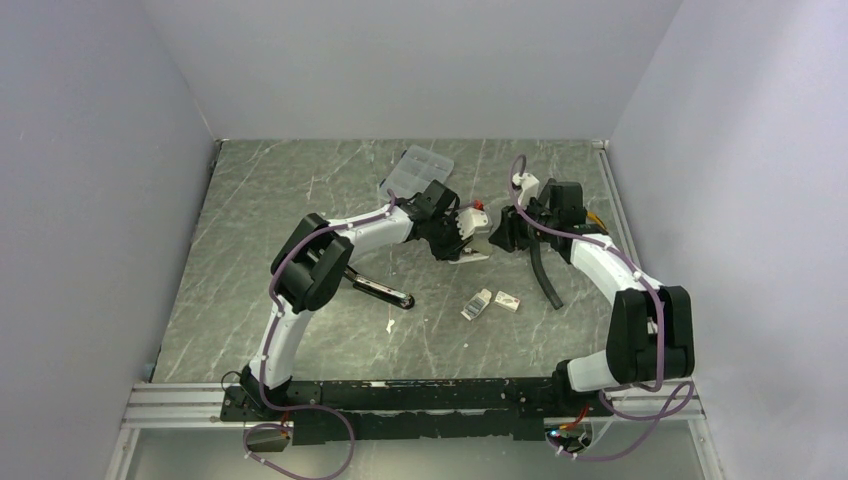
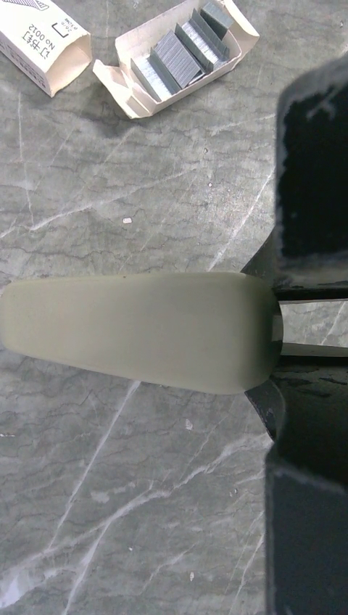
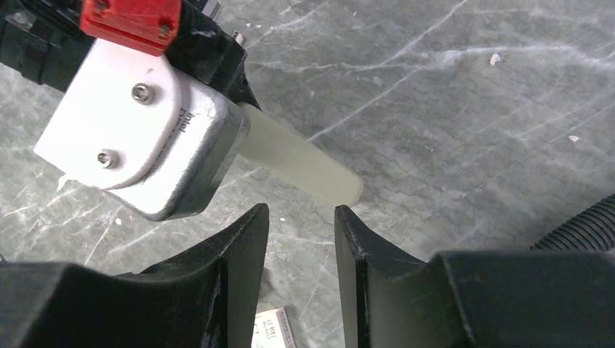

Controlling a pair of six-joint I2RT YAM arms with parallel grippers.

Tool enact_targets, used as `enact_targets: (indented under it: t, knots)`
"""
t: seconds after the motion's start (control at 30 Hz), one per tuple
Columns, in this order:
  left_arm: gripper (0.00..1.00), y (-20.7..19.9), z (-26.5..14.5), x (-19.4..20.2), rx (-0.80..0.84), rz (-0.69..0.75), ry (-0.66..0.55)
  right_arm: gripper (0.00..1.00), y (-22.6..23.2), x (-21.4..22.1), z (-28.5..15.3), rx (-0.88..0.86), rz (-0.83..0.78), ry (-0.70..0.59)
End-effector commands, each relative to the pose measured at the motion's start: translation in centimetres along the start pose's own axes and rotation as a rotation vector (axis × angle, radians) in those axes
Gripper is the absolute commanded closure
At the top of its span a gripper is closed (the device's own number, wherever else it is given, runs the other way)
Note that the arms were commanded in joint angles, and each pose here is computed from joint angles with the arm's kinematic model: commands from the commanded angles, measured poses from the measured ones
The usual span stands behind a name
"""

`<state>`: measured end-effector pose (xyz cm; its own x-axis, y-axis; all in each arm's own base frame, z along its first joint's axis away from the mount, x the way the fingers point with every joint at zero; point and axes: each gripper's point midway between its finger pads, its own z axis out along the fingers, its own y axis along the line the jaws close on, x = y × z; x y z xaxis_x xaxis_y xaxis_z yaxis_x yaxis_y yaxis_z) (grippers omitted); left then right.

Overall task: Load the staples into the stapler
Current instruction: Close the stapler at the center of the board.

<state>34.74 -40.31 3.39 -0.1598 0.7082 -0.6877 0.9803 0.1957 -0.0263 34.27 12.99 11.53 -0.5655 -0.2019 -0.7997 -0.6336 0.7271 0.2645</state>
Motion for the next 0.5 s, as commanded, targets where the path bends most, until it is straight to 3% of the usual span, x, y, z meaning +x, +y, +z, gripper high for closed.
enact_targets:
  t: [0.0,0.2,0.27,0.4,0.43,0.47]
  knots:
    - [0.83,-0.5,-0.4,-0.5,-0.013,-0.017,0.003,0.58,-0.1,-1.9,-1.1,0.014,-0.073,-0.058]
    - [0.72,-0.3,-1.6,-1.0,-0.039,-0.004,-0.009,0.58,-0.4,-1.7,-1.4,0.009,-0.061,-0.053]
    - [0.60,-0.3,-2.1,-1.3,-0.043,0.002,-0.018,0.58,-0.4,-1.7,-1.5,0.005,-0.061,-0.049]
    - [0.50,-0.2,-2.9,-1.5,-0.048,-0.003,-0.035,0.59,-0.4,-1.6,-1.6,0.007,-0.061,-0.046]
    - [0.36,-0.3,-3.1,-1.6,-0.046,-0.006,-0.039,0.59,-0.3,-1.6,-1.6,0.007,-0.062,-0.044]
    - [0.07,-0.3,-3.3,-1.6,-0.047,-0.007,-0.044,0.59,-0.4,-1.5,-1.6,0.007,-0.062,-0.041]
